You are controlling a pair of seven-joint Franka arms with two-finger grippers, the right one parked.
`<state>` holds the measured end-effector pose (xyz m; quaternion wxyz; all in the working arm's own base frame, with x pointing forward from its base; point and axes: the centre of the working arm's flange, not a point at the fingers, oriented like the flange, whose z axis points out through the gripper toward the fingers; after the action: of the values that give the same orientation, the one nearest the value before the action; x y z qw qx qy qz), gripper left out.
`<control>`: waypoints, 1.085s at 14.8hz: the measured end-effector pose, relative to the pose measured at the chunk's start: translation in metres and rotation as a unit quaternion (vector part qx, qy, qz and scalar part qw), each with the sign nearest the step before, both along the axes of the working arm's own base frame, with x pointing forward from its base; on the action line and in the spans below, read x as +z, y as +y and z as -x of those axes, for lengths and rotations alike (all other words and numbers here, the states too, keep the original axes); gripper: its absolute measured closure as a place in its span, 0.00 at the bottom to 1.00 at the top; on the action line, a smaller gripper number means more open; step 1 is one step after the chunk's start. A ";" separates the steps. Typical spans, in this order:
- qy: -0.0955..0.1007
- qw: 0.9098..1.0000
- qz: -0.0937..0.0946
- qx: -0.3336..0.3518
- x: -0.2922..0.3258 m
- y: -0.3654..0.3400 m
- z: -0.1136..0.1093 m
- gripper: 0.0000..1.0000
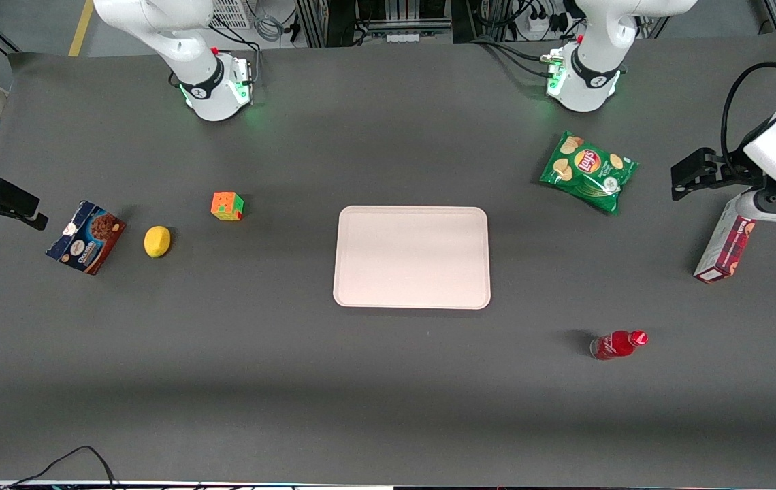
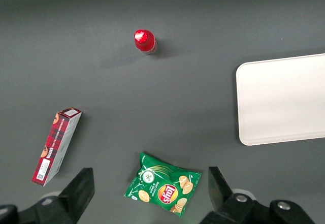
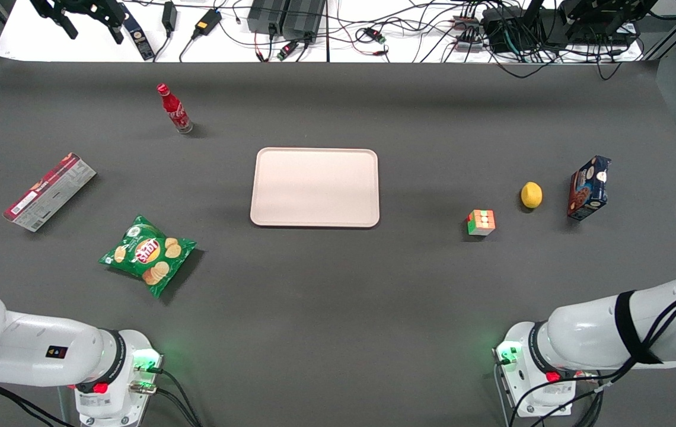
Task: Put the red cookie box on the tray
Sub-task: 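Move the left gripper down toward the upright red tartan shortbread box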
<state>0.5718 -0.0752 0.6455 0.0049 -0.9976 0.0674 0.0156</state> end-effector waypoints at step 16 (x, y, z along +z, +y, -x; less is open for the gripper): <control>0.003 1.000 -0.007 0.011 -0.006 0.013 -0.002 0.00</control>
<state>0.5738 -0.0622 0.6398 0.0114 -0.9982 0.0562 0.0192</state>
